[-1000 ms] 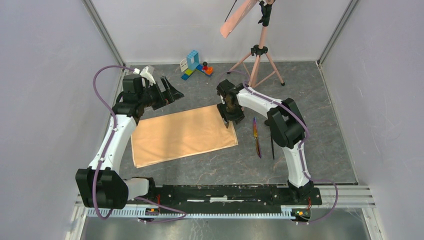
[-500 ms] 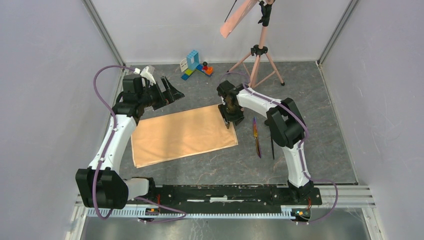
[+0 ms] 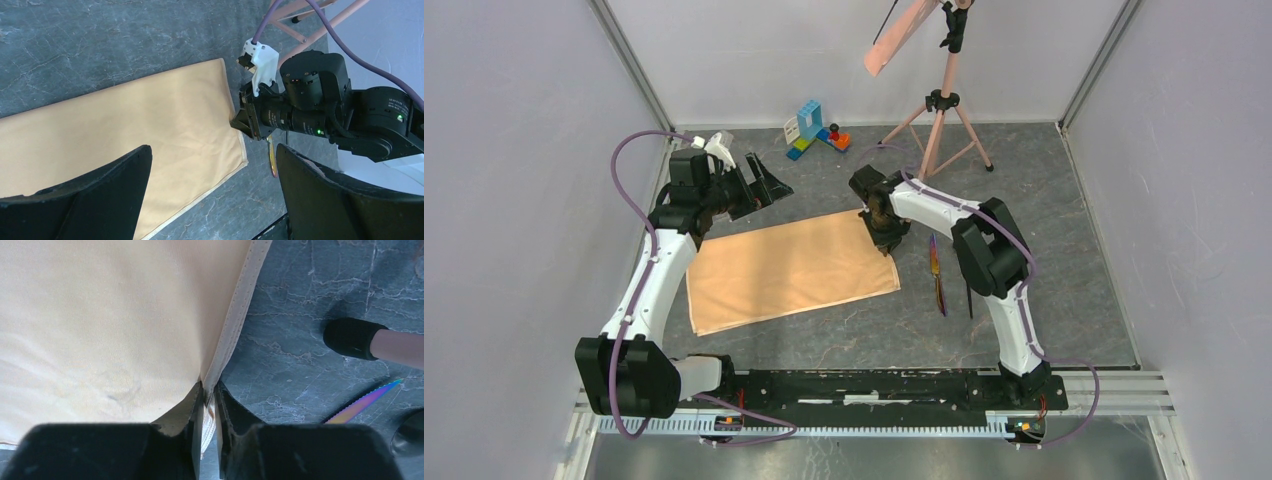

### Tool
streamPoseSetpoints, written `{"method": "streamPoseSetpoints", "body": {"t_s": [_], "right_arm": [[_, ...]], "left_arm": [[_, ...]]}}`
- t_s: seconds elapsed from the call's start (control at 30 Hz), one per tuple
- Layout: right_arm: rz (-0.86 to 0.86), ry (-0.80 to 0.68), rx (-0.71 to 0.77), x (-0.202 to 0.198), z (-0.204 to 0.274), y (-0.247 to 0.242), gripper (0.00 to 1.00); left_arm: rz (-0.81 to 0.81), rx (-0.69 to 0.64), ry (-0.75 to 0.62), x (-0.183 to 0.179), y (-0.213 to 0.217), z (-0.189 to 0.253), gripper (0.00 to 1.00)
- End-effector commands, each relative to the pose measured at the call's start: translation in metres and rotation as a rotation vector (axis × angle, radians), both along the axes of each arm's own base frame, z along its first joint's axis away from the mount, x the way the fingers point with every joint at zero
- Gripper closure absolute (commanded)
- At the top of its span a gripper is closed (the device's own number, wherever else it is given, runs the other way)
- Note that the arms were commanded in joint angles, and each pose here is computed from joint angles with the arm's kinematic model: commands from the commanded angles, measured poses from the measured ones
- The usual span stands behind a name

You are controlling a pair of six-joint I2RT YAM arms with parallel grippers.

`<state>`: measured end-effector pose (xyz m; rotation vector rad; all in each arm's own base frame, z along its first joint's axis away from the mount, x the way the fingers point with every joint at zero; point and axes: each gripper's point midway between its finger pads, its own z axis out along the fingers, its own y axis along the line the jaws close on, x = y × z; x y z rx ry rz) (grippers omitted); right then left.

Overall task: Fold the napkin into a case and place the utensils inside
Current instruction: Pick up the rectangle-folded napkin from the center of the board.

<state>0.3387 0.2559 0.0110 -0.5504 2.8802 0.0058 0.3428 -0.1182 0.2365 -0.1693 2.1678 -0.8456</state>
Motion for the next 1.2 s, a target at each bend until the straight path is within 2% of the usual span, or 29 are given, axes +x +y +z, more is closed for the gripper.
{"method": "streamPoseSetpoints", "body": {"t_s": [0.0, 0.07, 0.1, 0.33, 0.53, 0.87, 1.07, 1.17], "right_arm": [[0.004, 0.066, -0.117, -0.018, -0.064, -0.015, 0.86], [0.028, 0.027, -0.116, -0.009, -0.059, -0.014, 0.98], [0.053, 0.003, -0.108, -0.002, -0.054, -0.011, 1.00], [0.129, -0.252, -0.160, 0.048, 0.017, -0.011, 1.00], [0.126, -0.385, -0.222, 0.046, 0.063, -0.023, 1.00], [0.153, -0.499, -0.339, 0.050, 0.099, -0.046, 1.00], [0.219, -0.550, -0.289, 0.050, 0.119, -0.030, 1.00], [0.271, -0.549, -0.198, 0.045, 0.120, -0.007, 1.00]], "left_arm": [[-0.015, -0.031, -0.034, 0.002, -0.005, 0.012, 0.00], [-0.017, -0.032, -0.032, 0.002, -0.005, 0.011, 0.00], [-0.018, -0.032, -0.032, 0.002, -0.006, 0.011, 0.00], [-0.017, -0.030, -0.026, 0.003, -0.005, 0.009, 0.00], [-0.011, -0.030, -0.019, 0.004, -0.004, 0.007, 0.00], [0.028, -0.007, -0.024, 0.006, 0.003, 0.003, 0.00], [0.055, 0.005, -0.025, 0.008, 0.010, 0.002, 0.00], [0.073, 0.009, -0.025, 0.009, 0.015, 0.001, 0.00]]}}
